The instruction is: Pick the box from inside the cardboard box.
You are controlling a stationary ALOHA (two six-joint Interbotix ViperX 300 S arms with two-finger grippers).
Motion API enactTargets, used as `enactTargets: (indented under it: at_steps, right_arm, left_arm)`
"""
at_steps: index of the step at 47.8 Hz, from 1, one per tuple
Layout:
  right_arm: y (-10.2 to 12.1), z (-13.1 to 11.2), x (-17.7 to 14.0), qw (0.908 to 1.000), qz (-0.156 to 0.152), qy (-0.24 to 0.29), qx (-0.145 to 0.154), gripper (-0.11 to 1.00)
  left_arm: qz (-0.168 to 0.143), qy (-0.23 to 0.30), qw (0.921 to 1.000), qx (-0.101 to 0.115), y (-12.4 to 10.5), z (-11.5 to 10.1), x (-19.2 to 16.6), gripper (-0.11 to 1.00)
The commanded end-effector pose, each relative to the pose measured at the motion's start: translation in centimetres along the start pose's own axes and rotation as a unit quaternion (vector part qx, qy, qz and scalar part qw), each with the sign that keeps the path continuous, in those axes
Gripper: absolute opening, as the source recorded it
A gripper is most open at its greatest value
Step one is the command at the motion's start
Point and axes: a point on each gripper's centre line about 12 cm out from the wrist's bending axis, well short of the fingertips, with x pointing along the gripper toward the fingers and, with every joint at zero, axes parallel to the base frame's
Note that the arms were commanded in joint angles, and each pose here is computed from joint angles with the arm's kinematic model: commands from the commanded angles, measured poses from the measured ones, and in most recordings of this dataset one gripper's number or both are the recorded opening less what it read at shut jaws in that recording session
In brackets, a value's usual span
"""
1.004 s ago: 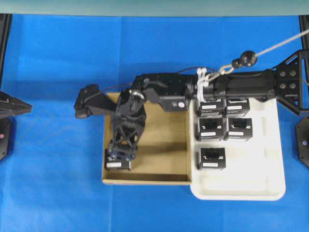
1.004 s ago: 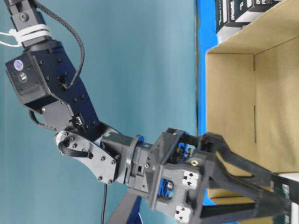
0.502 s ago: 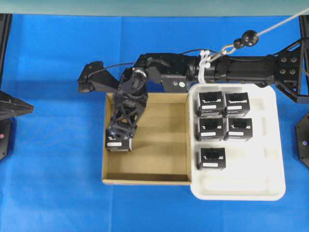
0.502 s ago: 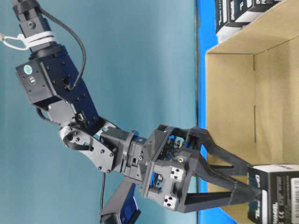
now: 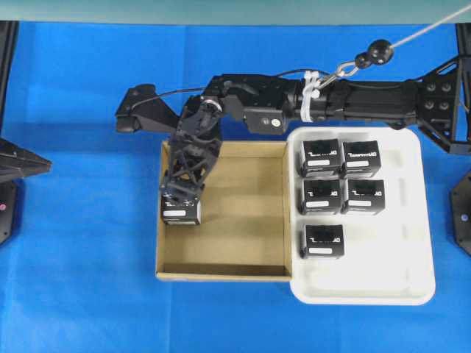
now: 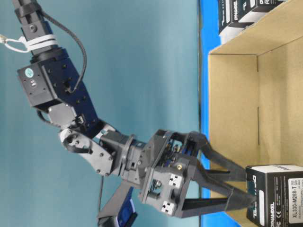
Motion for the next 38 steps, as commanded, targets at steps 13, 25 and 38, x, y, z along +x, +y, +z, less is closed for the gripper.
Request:
enactTargets:
  at_steps: [13,25,38]
  right_arm:
    - [3.2,2.3,-5.7,0.9993,0.021,-0.014,-0.027,0.99]
    - [6.7,3.3,-12.9,0.9947,-0.010,-0.013,-0.102,0.99]
    - [8.4,2.8,-19.2,0.9870,-0.070,0.016,-0.144,0.99]
  left_arm:
    - [0.000,-0.012,0.9999,0.002,0.0,0.8,-0.1,-0.07]
    - [-0.002,-0.014,0.9999,0.002,-0.1,0.9,-0.2,-0.07]
    - [-0.001,-0.010,0.9999,0.001,-0.1,0.7,-0.1,-0.07]
